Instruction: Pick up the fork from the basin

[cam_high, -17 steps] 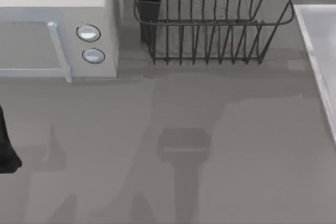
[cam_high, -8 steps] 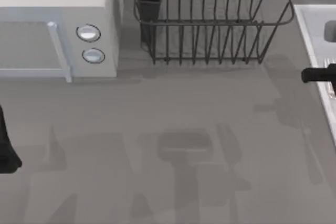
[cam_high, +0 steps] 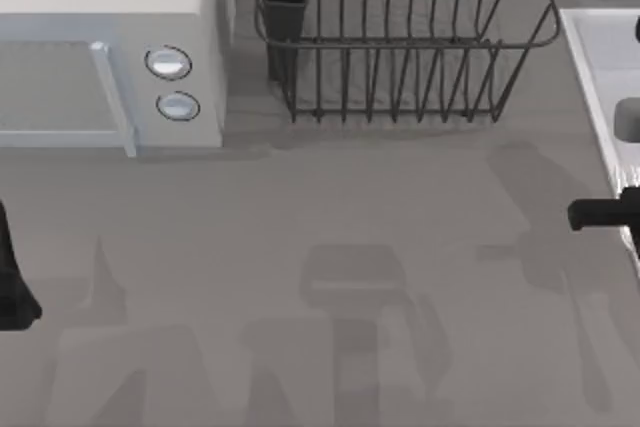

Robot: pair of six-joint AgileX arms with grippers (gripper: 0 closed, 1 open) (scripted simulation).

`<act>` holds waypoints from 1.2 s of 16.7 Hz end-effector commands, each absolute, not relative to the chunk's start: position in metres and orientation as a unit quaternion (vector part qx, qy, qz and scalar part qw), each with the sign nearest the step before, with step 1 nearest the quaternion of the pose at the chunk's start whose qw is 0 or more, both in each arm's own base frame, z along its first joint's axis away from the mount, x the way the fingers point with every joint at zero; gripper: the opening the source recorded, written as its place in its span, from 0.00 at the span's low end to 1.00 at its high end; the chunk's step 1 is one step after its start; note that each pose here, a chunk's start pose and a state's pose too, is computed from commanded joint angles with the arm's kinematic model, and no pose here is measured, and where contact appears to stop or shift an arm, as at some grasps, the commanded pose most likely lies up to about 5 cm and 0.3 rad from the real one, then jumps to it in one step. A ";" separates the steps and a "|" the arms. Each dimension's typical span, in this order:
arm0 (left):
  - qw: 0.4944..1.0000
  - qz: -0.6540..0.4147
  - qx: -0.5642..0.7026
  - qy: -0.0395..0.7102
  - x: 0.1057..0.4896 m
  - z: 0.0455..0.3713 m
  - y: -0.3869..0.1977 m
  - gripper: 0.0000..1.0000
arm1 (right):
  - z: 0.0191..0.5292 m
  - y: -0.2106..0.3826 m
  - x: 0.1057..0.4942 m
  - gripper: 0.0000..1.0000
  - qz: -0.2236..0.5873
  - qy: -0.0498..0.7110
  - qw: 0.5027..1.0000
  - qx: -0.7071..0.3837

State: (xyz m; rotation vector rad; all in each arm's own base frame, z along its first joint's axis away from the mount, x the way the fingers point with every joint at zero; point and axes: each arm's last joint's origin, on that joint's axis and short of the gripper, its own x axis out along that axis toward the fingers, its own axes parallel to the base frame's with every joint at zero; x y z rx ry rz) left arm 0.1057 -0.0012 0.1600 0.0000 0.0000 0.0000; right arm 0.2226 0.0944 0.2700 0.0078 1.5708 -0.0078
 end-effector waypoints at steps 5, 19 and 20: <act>1.000 0.000 0.000 0.000 0.106 0.160 -0.001 1.00 | 0.250 0.095 0.226 0.00 -0.005 0.710 0.705 0.004; 1.000 0.000 0.000 0.000 0.106 0.160 -0.001 1.00 | 0.160 0.094 0.223 0.08 -0.004 0.707 0.707 0.004; 1.000 0.000 0.000 0.000 0.106 0.160 -0.001 1.00 | 0.160 0.094 0.223 0.15 -0.004 0.707 0.707 0.004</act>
